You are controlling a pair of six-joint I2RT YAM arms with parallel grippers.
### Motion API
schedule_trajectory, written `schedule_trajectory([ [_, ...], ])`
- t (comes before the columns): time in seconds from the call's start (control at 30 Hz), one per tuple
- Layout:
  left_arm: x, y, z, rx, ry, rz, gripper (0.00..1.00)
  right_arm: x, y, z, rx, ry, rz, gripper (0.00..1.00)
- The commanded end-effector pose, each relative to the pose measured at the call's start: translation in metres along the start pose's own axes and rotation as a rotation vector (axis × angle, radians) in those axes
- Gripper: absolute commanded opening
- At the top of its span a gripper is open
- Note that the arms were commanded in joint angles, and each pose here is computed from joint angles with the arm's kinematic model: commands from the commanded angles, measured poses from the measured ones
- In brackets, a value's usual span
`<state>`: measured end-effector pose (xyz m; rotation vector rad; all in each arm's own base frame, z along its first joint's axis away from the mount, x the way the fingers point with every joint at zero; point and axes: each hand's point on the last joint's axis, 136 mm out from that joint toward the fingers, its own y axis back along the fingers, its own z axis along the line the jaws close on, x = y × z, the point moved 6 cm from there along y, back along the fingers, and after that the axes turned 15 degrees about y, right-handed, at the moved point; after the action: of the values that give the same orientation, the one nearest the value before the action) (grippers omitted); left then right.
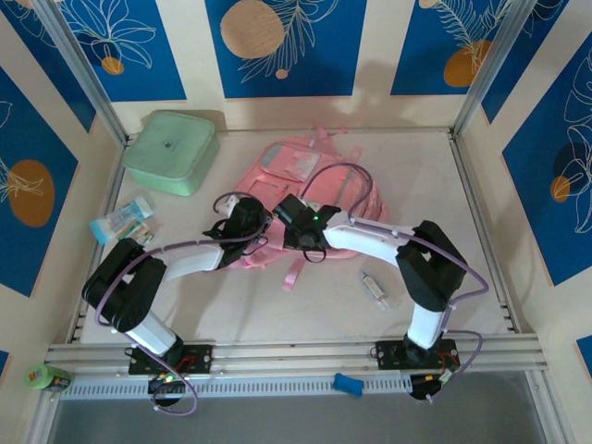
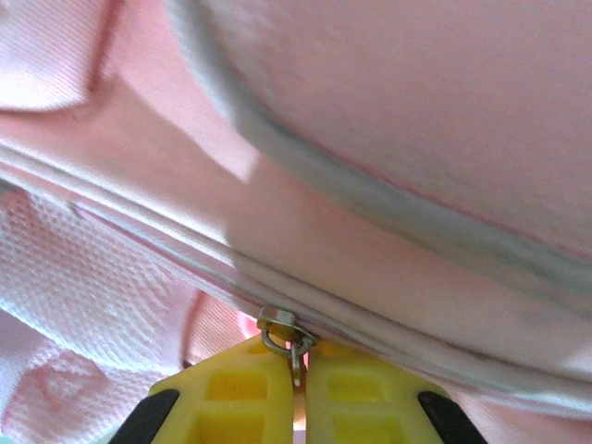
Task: Pack the student bag
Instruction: Zip the student bag at the center of the table.
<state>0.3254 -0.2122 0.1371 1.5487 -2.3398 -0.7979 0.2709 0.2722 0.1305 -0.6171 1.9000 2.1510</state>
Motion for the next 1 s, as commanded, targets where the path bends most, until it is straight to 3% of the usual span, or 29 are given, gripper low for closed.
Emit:
schedule_trajectory([
  [0.0,-0.017,0.005,-0.001,-0.01,-0.025,-0.075,0.0,0.018,0.019,-0.028,0.096,0.027,0.013,0.05],
  [0.47,-0.061,-0.017,-0.018,-0.04,-0.066,-0.014,0.0,0.051,0.058,-0.091,0.12,0.056,-0.021,0.0],
  [0.7,-0.073,-0.022,-0.047,0.012,-0.175,0.061,0.0,0.036,0.067,-0.036,-0.183,0.169,-0.052,0.0],
  [0.8,-0.078,-0.018,-0.051,-0.06,-0.24,0.103,0.08,0.025,0.066,-0.022,-0.235,0.163,-0.059,0.0],
  [0.9,-0.072,0.001,-0.05,0.032,-0.253,0.132,0.28,0.02,0.064,-0.017,-0.234,0.171,-0.063,0.0],
  [0.97,-0.066,0.018,-0.044,0.051,-0.224,0.169,0.36,0.021,0.063,-0.016,-0.245,0.164,-0.067,0.0],
])
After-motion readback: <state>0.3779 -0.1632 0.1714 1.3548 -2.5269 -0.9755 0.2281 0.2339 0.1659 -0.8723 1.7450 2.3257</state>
